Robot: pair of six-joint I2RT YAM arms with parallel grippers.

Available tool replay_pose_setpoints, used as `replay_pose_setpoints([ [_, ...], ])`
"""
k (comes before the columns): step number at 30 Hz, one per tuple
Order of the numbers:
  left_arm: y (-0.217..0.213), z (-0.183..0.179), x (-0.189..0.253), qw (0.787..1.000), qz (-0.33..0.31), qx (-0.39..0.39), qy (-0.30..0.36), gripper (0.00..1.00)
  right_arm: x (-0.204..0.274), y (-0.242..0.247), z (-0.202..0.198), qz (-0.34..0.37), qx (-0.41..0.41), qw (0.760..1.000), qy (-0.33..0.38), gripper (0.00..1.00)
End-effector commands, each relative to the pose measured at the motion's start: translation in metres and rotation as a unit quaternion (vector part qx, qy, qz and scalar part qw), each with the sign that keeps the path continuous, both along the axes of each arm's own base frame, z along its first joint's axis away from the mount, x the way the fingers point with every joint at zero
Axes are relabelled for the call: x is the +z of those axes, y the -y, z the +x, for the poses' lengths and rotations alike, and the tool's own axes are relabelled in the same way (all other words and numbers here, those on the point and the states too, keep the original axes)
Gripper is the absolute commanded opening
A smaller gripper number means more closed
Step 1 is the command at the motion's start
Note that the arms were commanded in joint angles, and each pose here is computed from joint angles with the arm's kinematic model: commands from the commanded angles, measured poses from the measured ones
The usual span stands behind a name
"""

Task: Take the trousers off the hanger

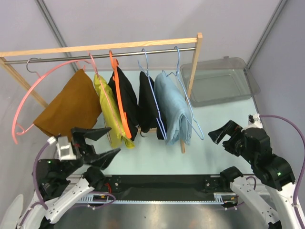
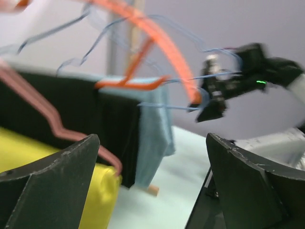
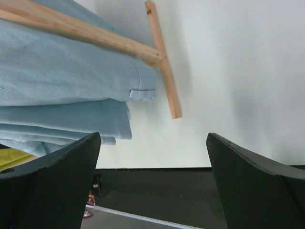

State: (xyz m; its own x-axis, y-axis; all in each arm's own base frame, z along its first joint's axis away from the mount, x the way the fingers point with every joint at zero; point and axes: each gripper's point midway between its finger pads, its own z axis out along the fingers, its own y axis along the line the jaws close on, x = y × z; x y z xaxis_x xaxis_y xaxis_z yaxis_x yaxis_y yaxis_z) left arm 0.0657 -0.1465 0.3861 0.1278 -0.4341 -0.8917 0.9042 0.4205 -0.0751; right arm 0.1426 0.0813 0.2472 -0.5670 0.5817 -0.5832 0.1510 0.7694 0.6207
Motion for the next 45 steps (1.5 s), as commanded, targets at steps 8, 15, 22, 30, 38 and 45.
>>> replay_pose_setpoints([
  [8,-0.059,0.076,-0.051,0.900,-0.022,0.254,-0.354,1.00,0.068,0.004,0.008,-0.073,0.050,0.994,0.061,1.00],
  [15,-0.070,0.035,0.042,0.952,-0.082,0.168,-0.240,1.00,0.133,-0.027,0.003,-0.048,0.151,0.978,0.139,1.00],
  [22,-0.026,0.031,0.120,0.969,-0.014,0.091,-0.228,1.00,0.202,-0.070,-0.006,0.024,0.259,0.939,0.223,1.00],
  [30,0.055,0.025,0.164,0.966,0.043,-0.071,-0.244,0.90,0.261,-0.122,-0.010,0.150,0.375,0.881,0.248,0.93],
  [38,0.126,0.054,0.163,0.940,0.068,-0.149,-0.301,0.68,0.263,-0.136,-0.004,0.191,0.390,0.873,0.221,0.77],
  [45,0.179,0.082,0.146,0.931,0.075,-0.118,-0.336,0.54,0.245,-0.144,-0.005,0.201,0.391,0.875,0.205,0.56],
])
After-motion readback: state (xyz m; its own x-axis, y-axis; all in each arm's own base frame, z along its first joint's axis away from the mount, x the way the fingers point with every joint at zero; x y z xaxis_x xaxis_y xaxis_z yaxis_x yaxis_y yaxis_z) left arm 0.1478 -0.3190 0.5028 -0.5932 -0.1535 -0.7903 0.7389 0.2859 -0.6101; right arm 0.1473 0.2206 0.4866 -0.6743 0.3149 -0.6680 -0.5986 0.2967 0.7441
